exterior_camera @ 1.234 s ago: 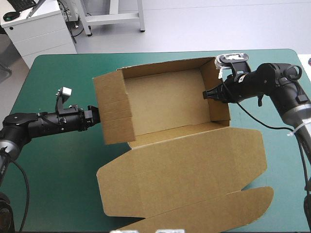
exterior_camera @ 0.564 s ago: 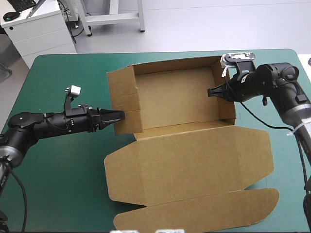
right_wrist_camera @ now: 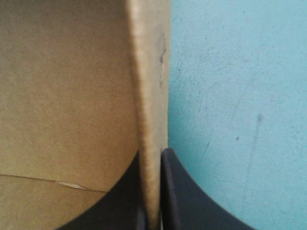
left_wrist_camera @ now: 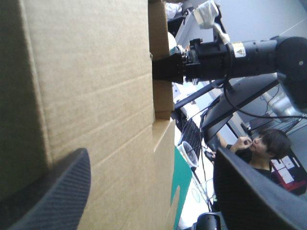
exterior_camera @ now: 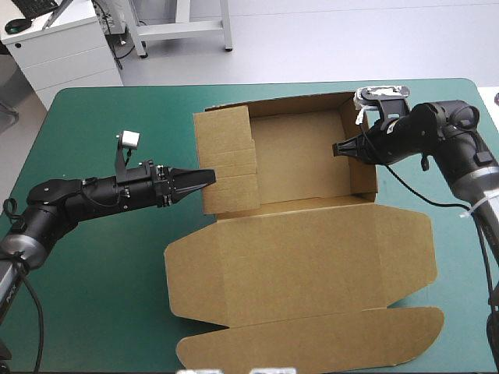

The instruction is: Fold the box

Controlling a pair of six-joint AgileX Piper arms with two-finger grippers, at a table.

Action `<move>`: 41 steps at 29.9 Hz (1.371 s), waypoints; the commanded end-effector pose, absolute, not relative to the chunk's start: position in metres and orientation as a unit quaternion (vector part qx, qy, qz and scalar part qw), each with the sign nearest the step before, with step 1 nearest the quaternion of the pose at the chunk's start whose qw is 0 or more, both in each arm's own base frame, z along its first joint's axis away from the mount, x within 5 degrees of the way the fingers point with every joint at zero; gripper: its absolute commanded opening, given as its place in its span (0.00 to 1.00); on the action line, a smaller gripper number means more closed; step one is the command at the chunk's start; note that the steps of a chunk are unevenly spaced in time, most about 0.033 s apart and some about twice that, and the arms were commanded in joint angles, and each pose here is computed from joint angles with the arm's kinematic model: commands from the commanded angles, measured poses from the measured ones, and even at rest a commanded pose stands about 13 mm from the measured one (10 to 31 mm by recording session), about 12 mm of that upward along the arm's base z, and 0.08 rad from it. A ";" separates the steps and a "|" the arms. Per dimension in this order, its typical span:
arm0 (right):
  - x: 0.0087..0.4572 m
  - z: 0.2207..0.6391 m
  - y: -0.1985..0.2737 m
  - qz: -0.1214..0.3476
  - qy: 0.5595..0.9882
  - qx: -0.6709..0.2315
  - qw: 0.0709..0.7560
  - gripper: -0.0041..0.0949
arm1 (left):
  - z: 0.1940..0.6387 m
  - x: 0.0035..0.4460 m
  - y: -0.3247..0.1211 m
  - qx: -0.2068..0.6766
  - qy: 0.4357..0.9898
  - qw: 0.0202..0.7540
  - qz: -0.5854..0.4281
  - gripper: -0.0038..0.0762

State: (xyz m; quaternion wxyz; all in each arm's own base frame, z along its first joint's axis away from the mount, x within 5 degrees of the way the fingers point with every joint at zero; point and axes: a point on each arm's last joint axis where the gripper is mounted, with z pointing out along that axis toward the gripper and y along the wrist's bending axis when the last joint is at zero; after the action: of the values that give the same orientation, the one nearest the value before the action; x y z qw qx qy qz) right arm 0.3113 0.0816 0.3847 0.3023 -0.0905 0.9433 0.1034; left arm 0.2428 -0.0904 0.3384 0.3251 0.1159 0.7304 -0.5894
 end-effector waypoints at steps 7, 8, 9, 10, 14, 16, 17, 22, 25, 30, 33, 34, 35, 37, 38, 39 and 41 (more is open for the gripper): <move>0.299 0.418 0.084 0.143 0.914 -0.086 0.371 0.03 | 0.365 0.249 -0.086 0.110 0.770 0.354 -0.518 0.69; 0.298 0.420 0.084 0.143 0.912 -0.086 0.375 0.03 | 0.370 0.250 -0.086 0.113 0.772 0.358 -0.512 0.69; 0.298 0.422 0.084 0.145 0.909 -0.085 0.381 0.03 | 0.373 0.250 -0.085 0.116 0.776 0.360 -0.505 0.69; 0.297 0.423 0.084 0.145 0.908 -0.085 0.384 0.03 | 0.379 0.251 -0.085 0.117 0.776 0.364 -0.501 0.69; 0.296 0.425 0.083 0.147 0.905 -0.084 0.389 0.03 | 0.397 0.252 -0.085 0.124 0.768 0.380 -0.500 0.68; 0.296 0.425 0.083 0.147 0.905 -0.084 0.389 0.03 | 0.405 0.251 -0.085 0.127 0.762 0.385 -0.505 0.68; 0.296 0.425 0.083 0.147 0.905 -0.084 0.389 0.03 | 0.408 0.250 -0.086 0.127 0.760 0.384 -0.508 0.68; 0.297 0.425 0.084 0.147 0.905 -0.084 0.391 0.03 | 0.420 0.244 -0.090 0.136 0.728 0.372 -0.559 0.68; 0.298 0.424 0.084 0.147 0.905 -0.084 0.391 0.03 | 0.427 0.239 -0.093 0.146 0.702 0.363 -0.595 0.68; 0.298 0.424 0.084 0.148 0.905 -0.080 0.392 0.03 | 0.433 0.228 -0.114 0.181 0.676 0.341 -0.627 0.68; 0.298 0.424 0.084 0.148 0.905 -0.080 0.392 0.03 | 0.439 0.222 -0.127 0.202 0.670 0.340 -0.629 0.68; 0.298 0.424 0.084 0.148 0.905 -0.080 0.391 0.03 | 0.443 0.220 -0.130 0.212 0.665 0.342 -0.629 0.68; 0.297 0.424 0.084 0.148 0.906 -0.081 0.389 0.03 | 0.448 0.219 -0.131 0.220 0.660 0.346 -0.629 0.68; 0.297 0.423 0.084 0.147 0.907 -0.084 0.385 0.03 | 0.457 0.218 -0.131 0.225 0.653 0.359 -0.627 0.68; 0.296 0.423 0.084 0.146 0.908 -0.085 0.382 0.03 | 0.463 0.218 -0.130 0.226 0.651 0.367 -0.625 0.68; 0.296 0.423 0.084 0.146 0.909 -0.085 0.381 0.03 | 0.467 0.219 -0.128 0.219 0.652 0.375 -0.621 0.68; 0.296 0.422 0.084 0.146 0.910 -0.085 0.377 0.03 | 0.474 0.223 -0.125 0.198 0.669 0.393 -0.599 0.68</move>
State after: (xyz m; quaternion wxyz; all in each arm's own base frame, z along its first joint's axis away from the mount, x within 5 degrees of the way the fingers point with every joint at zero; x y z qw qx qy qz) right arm 0.3060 0.0835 0.3952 0.3263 -0.0874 0.9328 0.1257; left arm 0.2316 -0.1305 0.4420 0.3484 0.2190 0.6916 -0.5935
